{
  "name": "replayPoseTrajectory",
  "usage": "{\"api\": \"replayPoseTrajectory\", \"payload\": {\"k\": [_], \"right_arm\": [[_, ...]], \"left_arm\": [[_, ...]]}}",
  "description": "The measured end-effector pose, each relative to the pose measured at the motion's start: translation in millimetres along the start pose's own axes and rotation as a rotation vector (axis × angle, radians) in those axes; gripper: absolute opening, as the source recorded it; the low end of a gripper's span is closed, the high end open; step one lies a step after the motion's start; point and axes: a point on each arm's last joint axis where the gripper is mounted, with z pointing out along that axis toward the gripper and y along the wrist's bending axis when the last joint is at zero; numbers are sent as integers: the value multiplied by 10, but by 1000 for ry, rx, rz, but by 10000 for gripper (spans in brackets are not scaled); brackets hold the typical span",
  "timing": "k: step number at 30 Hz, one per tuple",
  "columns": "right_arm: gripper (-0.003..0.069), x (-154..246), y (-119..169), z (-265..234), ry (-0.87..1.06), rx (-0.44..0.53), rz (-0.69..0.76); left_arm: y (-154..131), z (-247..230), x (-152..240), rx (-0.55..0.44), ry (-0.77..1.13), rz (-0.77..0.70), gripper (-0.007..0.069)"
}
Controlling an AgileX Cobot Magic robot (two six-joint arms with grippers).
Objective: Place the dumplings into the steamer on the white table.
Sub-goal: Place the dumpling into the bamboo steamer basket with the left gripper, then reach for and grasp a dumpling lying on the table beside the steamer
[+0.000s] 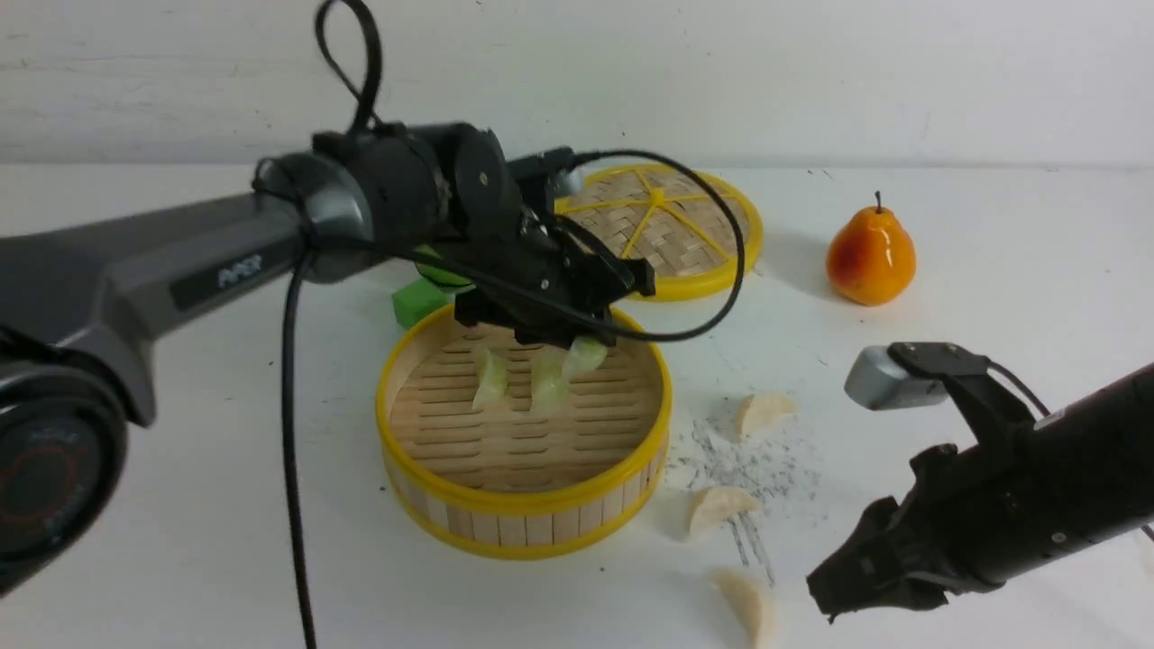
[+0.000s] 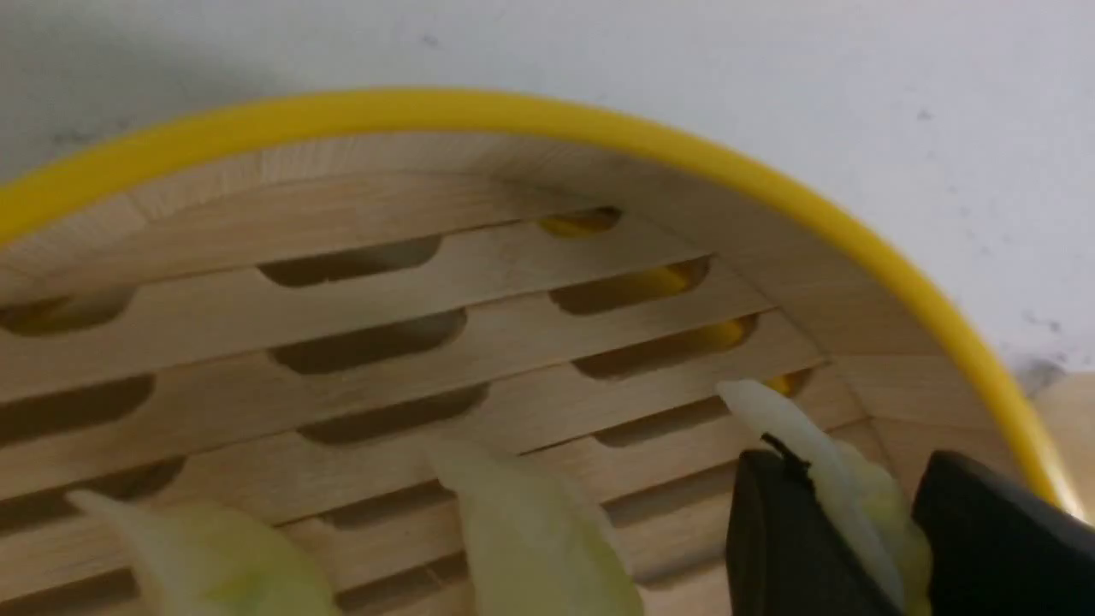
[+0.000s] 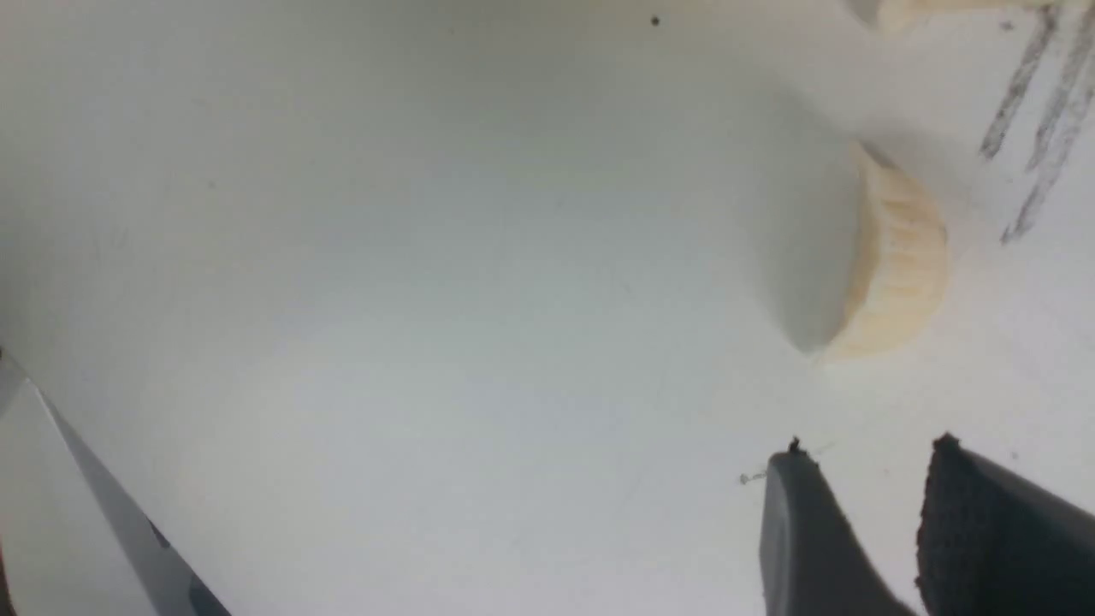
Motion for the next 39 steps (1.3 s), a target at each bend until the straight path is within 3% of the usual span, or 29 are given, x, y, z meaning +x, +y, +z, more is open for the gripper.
{"api": "replayPoseTrajectory", "payload": {"k": [11,16,22,26,31,36,39], "right_arm": [[216,8,9,4,13,-14,1],[221,18,17,4,23,-23,1],[227,22,20,4,28,-26,1],[232,42,34,3,50,-41,-2],[240,70,33,1,80,-41,-18],[240,86,13,0,98,-20,-40],[240,87,-17,0,100,13,-44]], "left_arm": [[39,234,71,-1,0,-91,209],[34,228,70,3,1,-103,337],[-90,-144,-62,15,-59,-51,367],[-208,-686,-212,-9,-157,63,311],[-373,-1933,-308,-63,-339,212,144],[-398,-3137,-73,-83,-505,263,9],[-251,-3678,295,-113,-598,293,-14]]}}
